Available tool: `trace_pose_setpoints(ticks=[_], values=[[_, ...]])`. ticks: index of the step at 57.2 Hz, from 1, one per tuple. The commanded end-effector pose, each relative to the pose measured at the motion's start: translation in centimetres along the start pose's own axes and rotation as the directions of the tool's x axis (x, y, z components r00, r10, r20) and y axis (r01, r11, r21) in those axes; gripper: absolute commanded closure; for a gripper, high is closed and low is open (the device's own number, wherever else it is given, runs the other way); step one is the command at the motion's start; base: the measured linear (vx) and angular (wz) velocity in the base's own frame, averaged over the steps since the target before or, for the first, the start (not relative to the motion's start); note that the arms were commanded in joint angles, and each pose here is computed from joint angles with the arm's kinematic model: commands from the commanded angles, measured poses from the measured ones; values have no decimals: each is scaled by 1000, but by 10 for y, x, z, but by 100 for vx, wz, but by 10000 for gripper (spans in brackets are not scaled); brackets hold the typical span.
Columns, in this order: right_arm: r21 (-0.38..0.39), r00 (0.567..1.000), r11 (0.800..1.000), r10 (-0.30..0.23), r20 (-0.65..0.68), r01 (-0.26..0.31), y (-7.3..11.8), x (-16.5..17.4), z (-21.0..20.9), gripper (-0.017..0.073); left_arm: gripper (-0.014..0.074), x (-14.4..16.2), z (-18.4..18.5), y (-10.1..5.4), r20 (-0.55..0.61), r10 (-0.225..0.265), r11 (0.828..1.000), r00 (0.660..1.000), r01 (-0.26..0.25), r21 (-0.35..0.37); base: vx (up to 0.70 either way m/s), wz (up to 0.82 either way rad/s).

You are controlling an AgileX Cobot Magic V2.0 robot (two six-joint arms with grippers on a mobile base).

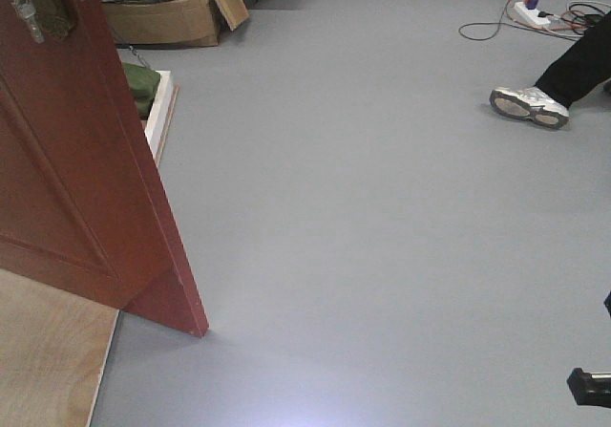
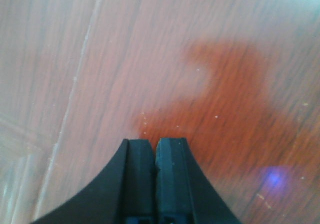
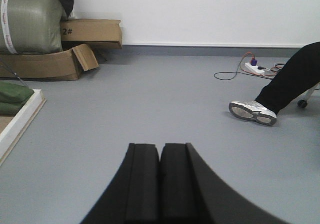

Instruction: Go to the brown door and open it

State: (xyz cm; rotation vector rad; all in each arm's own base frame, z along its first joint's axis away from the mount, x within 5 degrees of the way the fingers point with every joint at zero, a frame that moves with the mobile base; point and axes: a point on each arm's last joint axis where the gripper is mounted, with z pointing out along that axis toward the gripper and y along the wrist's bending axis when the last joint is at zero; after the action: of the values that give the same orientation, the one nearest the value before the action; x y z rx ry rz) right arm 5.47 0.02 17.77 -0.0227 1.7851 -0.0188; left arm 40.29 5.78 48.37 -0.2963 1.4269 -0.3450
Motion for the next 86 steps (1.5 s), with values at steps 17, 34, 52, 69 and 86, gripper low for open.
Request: trace_pose_setpoints(ticks=[17, 34, 52, 69, 86], values=[[7, 998, 1000, -11, 63, 11, -1, -6, 1, 559, 600, -30, -17, -17, 96, -5, 1000, 995, 3, 23, 9, -4], [7, 998, 1000, -11, 63, 11, -1, -6, 1, 559, 600, -30, -17, -17, 96, -5, 1000, 995, 3, 23, 8, -4], [7, 998, 1000, -11, 63, 11, -1, -6, 1, 559, 600, -30, -17, -17, 96, -5, 1000, 995, 3, 23, 9, -4], [7, 998, 1000, -11, 63, 11, -1, -6, 1, 559, 600, -29, -17, -16, 95, -6, 1000, 996, 4, 23, 10, -4], [7, 998, 1000, -11, 63, 11, -1, -6, 1, 559, 600, -27, -15, -15, 89, -7, 1000, 996, 5, 20, 12, 1]])
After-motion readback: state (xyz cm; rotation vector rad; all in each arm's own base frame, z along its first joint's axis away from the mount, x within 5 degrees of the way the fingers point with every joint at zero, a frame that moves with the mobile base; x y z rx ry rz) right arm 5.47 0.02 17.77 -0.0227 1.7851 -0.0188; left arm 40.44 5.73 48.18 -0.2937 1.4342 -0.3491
